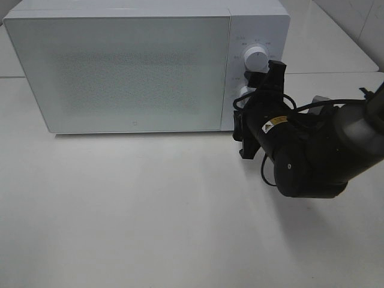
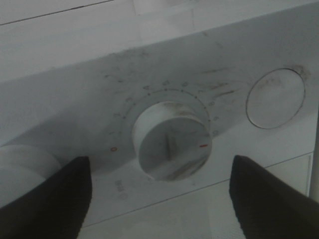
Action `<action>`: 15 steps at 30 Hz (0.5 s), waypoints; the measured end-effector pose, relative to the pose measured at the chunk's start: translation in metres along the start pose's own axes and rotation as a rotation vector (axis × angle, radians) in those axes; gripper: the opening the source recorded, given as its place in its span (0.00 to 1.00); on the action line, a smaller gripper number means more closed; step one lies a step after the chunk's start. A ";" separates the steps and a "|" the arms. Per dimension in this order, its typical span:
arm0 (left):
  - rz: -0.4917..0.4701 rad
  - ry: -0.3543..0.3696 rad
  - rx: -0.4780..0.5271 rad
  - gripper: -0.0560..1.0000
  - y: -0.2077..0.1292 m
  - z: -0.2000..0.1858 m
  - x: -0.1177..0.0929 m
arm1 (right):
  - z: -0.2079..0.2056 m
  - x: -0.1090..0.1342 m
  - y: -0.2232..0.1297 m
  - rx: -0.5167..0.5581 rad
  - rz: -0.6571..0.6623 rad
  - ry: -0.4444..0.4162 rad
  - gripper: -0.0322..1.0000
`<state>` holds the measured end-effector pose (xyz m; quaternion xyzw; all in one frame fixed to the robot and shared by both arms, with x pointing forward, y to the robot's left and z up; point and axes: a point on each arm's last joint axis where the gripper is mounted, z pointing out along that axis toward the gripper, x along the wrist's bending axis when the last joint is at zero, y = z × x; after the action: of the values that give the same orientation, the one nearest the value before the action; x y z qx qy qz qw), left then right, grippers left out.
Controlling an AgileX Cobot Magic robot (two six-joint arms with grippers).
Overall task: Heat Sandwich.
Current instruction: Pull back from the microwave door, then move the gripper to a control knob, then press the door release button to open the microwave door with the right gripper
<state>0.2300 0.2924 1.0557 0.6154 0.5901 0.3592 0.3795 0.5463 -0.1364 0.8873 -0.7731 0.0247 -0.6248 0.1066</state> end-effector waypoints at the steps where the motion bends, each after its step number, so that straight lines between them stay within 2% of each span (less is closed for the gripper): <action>1: 0.000 0.000 0.000 0.97 0.000 0.000 0.000 | -0.006 0.001 0.002 0.009 -0.009 -0.001 0.76; 15: 0.000 0.000 0.000 0.97 0.000 0.000 0.000 | -0.052 0.004 0.017 0.073 -0.081 -0.071 0.76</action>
<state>0.2300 0.2924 1.0557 0.6154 0.5901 0.3592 0.3795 0.4984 -0.1601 0.8980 -0.7907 -0.0331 -0.6014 0.1099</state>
